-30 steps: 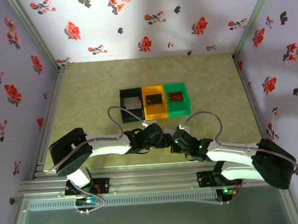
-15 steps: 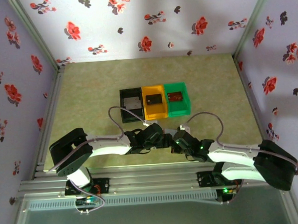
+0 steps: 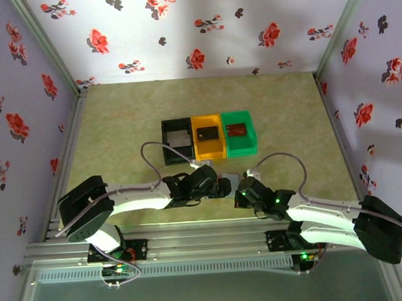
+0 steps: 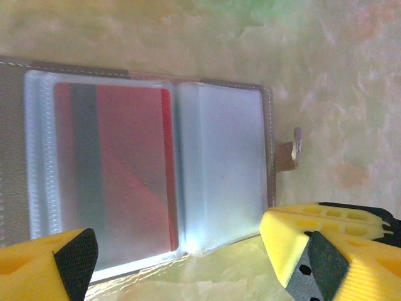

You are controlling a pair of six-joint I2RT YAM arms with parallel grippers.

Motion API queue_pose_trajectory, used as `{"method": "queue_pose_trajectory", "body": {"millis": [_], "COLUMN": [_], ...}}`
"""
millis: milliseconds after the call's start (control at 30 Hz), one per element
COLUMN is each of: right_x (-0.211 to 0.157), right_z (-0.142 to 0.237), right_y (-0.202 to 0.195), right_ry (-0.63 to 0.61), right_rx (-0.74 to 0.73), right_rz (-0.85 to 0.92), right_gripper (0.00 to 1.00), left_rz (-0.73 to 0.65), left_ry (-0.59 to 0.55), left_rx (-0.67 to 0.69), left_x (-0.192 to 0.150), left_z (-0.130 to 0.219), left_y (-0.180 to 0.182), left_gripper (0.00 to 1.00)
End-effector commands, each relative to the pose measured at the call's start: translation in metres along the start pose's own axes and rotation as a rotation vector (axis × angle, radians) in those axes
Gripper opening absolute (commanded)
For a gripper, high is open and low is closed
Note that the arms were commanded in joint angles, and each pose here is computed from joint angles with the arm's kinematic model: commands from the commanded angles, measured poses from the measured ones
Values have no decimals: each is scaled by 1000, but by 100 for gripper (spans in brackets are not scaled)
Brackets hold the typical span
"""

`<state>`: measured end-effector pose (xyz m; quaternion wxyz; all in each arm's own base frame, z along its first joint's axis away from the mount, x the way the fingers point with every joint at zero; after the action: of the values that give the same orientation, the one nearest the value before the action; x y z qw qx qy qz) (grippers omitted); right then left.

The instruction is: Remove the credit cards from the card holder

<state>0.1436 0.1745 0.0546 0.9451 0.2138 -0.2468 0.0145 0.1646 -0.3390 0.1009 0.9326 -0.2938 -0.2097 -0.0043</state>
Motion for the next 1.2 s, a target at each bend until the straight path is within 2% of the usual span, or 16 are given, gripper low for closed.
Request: {"method": "queue_pose_trajectory", "body": {"millis": [0, 233, 567, 1167], "right_x": [-6, -7, -7, -7], "right_z": [0, 0, 0, 0], "right_y": [-11, -11, -11, -12], "right_ry": [9, 13, 14, 6], "right_rx": [-44, -39, -37, -36], "right_rz": [-11, -15, -20, -21], "right_gripper": [1, 1, 1, 1], "left_rz": [-24, -22, 46, -7], "left_ry": [-10, -5, 37, 53], "left_rx": [96, 160, 47, 139], "left_x": [5, 4, -5, -10], "left_z": [4, 2, -15, -20], "left_y": [16, 25, 9, 19], "left_gripper": [91, 91, 85, 80]}}
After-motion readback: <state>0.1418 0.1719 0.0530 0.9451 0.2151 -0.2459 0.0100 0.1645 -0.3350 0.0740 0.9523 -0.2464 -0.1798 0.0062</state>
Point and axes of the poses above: each hand's point on the last joint's axis, 136 mm out from that joint toward the fingers, its own z axis back along the fingers, its own y axis along the line the jaws close on, x = y × z, the point moved 4 cm from there along z, back along the fingers, and after that the axes turned 5 degrees about z, right-handed, at the moved point
